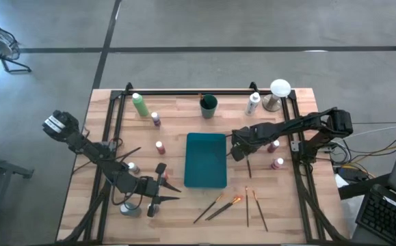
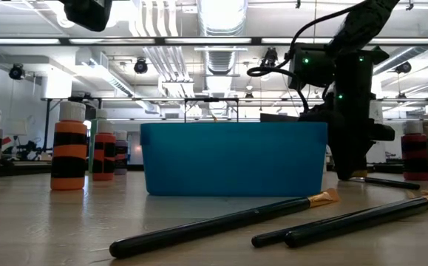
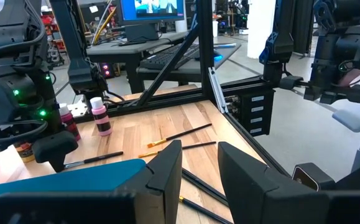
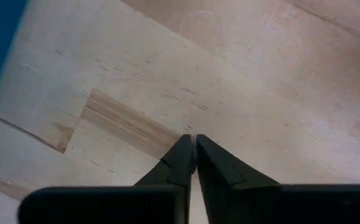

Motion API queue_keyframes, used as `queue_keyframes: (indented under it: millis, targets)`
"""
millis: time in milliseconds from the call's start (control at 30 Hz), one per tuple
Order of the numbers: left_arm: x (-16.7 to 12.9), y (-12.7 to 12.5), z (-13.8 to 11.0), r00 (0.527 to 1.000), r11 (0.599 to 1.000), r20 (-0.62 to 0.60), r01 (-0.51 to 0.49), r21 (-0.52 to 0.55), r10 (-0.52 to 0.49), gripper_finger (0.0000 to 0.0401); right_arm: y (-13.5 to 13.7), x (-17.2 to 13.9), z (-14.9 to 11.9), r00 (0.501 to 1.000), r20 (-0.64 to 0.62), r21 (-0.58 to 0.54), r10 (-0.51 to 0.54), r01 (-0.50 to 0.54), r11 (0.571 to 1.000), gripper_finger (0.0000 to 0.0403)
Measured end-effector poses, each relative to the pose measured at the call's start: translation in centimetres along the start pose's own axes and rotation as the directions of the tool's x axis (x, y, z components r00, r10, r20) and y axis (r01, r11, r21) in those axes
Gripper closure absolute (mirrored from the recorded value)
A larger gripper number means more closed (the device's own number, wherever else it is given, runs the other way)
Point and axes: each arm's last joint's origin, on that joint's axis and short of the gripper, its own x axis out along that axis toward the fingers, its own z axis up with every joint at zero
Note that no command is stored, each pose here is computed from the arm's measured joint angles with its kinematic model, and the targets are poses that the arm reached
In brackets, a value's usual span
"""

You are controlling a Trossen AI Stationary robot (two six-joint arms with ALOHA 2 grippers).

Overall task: Pick & Place Paint Supplies
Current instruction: Put the silver paint brush into the green cup

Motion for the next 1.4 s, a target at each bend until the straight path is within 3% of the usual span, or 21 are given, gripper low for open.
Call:
queue_keyframes:
  millis: [267,467,600,833,933,1100,1400]
  targets:
    - [0.0,0.0,0.0,1.000,1.000,0.000,0.000,0.000,0.000,0.0291,0.1,-0.4,-0.1,0.999,-0.038,-0.018,0.038,-0.039,0.999,0.0394]
    - [0.0,0.0,0.0,1.000,1.000,0.000,0.000,0.000,0.000,0.0291,1.1,-2.9,0.7,0.993,0.031,-0.061,0.110,-0.108,0.992,0.0395]
    - [0.0,0.0,0.0,1.000,1.000,0.000,0.000,0.000,0.000,0.0291,2.0,-5.4,1.5,0.983,0.092,-0.115,0.157,-0.146,0.983,0.0395]
    - [0.0,0.0,0.0,1.000,1.000,0.000,0.000,0.000,0.000,0.0291,2.7,-11.8,2.9,0.956,0.269,-0.185,0.116,-0.067,0.981,0.0395]
    - [0.0,0.0,0.0,1.000,1.000,0.000,0.000,0.000,0.000,0.0291,3.3,-14.6,3.9,0.905,0.407,-0.244,0.123,-0.022,0.969,0.0395]
    - [0.0,0.0,0.0,1.000,1.000,0.000,-0.001,0.000,0.001,0.0291,4.4,-18.3,5.7,0.772,0.607,-0.339,0.187,0.038,0.940,0.0395]
    - [0.0,0.0,0.0,1.000,1.000,0.000,0.000,0.000,0.000,0.0291,5.6,-20.8,8.2,0.489,0.835,-0.381,0.252,0.184,0.906,0.0395]
